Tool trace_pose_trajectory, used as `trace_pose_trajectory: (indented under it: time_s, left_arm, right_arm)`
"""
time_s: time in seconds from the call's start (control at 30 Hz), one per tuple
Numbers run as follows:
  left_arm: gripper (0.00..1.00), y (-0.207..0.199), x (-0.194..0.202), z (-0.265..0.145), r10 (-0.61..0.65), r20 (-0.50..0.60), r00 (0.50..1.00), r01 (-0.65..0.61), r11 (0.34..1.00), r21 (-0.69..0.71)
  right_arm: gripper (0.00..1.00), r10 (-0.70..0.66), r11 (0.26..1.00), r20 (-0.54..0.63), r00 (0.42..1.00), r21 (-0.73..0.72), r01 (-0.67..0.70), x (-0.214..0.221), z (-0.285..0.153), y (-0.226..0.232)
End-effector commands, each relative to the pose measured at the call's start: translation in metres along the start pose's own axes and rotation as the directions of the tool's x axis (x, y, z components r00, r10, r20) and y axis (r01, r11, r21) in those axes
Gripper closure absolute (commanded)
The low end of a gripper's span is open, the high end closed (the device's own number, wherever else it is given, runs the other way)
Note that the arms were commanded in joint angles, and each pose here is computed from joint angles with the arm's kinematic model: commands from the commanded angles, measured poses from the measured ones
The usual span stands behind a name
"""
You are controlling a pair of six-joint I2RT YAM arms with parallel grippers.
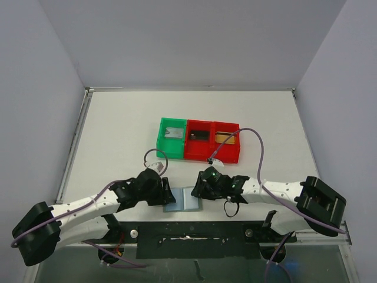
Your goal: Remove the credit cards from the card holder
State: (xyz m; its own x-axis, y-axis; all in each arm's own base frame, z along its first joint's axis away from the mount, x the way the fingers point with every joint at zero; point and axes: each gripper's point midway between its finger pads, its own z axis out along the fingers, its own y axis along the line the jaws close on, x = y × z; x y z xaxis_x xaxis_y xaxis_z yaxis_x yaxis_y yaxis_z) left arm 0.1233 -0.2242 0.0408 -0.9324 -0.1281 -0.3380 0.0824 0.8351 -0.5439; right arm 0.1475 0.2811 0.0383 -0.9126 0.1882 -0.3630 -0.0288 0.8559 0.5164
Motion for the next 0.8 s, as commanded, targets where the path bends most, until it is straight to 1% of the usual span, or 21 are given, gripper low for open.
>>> trace_pose_trajectory:
  time_s: [0.0, 0.07, 0.13, 0.17, 0.23, 0.33, 0.43, 0.5, 0.63, 0.77]
  left_arm:
    - [0.53, -0.002, -0.002, 0.014, -0.042, 0.036, 0.998, 0.041, 0.998, 0.043]
    - [0.57, -0.001, 0.000, 0.017, -0.055, 0.035, 0.998, 0.053, 0.997, 0.050]
    - [0.62, -0.001, 0.001, 0.018, -0.059, 0.036, 0.998, 0.057, 0.997, 0.054]
    - [0.64, -0.001, 0.001, 0.018, -0.060, 0.037, 0.998, 0.058, 0.997, 0.055]
    - [0.66, -0.002, 0.000, 0.018, -0.059, 0.039, 0.998, 0.056, 0.997, 0.058]
    - [0.66, 0.000, 0.001, 0.017, -0.060, 0.041, 0.997, 0.057, 0.997, 0.055]
    - [0.67, 0.002, 0.001, 0.015, -0.068, 0.047, 0.997, 0.066, 0.997, 0.046]
    - [0.66, 0.003, -0.001, 0.013, -0.075, 0.059, 0.995, 0.073, 0.997, 0.036]
    - [0.57, -0.002, -0.010, 0.007, -0.082, 0.093, 0.992, 0.078, 0.996, 0.048]
    - [0.53, -0.003, -0.012, 0.006, -0.080, 0.099, 0.992, 0.076, 0.996, 0.041]
  right_arm:
    - [0.69, 0.014, 0.999, 0.005, 1.000, -0.048, -0.014, 0.000, 0.007, 0.012]
    - [0.76, 0.012, 0.998, -0.004, 1.000, -0.065, -0.012, 0.001, 0.010, 0.017]
    - [0.86, 0.011, 0.995, -0.006, 1.000, -0.094, -0.012, 0.001, 0.010, 0.023]
    - [0.89, 0.011, 0.992, -0.008, 1.000, -0.123, -0.012, 0.001, 0.009, 0.029]
    - [0.90, 0.022, 0.983, -0.010, 1.000, -0.184, -0.024, 0.000, 0.006, 0.039]
    - [0.90, 0.040, 0.962, -0.008, 0.999, -0.269, -0.041, -0.001, 0.002, 0.051]
    - [0.87, 0.053, 0.966, -0.014, 0.998, -0.253, -0.055, -0.001, 0.003, 0.047]
    - [0.84, 0.051, 0.982, -0.014, 0.999, -0.182, -0.052, 0.000, 0.005, 0.035]
    - [0.77, 0.044, 0.998, -0.006, 0.999, -0.038, -0.044, 0.000, 0.006, 0.012]
    - [0.68, 0.037, 0.999, -0.008, 0.999, 0.021, -0.037, 0.001, 0.005, 0.002]
